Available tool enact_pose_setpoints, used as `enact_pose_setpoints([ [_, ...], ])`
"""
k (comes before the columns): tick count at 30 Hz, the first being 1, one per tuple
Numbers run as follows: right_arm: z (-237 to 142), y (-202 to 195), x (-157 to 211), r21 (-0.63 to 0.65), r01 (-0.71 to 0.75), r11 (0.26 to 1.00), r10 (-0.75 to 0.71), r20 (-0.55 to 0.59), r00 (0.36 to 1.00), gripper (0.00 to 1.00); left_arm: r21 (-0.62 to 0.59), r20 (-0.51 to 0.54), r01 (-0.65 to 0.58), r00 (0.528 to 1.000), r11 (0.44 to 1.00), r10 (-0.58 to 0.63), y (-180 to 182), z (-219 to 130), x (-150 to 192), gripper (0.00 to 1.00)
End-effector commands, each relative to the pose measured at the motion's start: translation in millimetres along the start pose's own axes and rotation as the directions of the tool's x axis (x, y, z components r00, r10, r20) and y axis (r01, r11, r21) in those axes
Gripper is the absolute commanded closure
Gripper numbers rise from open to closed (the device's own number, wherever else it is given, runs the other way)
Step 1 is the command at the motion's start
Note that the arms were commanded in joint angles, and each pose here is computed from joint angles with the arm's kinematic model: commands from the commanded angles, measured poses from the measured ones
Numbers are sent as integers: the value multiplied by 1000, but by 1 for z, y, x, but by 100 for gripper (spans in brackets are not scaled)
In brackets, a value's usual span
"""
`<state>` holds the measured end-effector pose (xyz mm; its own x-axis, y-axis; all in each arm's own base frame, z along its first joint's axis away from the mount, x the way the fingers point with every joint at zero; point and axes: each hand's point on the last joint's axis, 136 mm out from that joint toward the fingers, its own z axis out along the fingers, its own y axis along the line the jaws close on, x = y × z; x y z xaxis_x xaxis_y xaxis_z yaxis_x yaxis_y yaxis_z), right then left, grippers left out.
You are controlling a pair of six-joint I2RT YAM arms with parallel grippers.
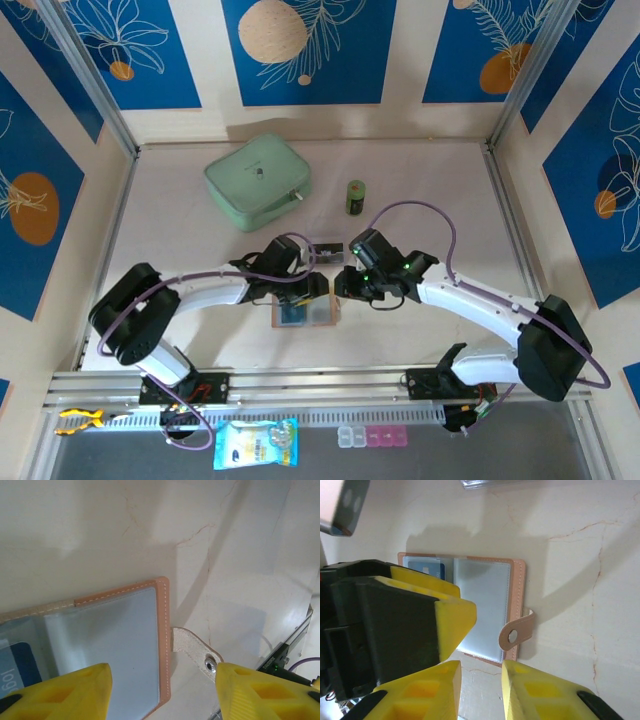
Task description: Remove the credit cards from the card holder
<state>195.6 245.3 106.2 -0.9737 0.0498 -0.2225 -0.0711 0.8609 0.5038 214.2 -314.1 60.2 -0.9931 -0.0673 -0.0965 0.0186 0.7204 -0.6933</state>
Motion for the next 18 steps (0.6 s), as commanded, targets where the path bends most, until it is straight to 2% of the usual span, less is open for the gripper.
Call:
enact_pose_setpoints([
  [1, 2, 6, -1, -14, -7, 1000, 6, -15, 1000, 72, -1, 34, -11, 999, 1000, 11, 3, -13, -4, 44],
  [18, 40, 45, -2, -43, 56, 997, -61, -113, 992, 72, -74, 137, 77, 988, 994, -66, 60, -59, 4, 54],
])
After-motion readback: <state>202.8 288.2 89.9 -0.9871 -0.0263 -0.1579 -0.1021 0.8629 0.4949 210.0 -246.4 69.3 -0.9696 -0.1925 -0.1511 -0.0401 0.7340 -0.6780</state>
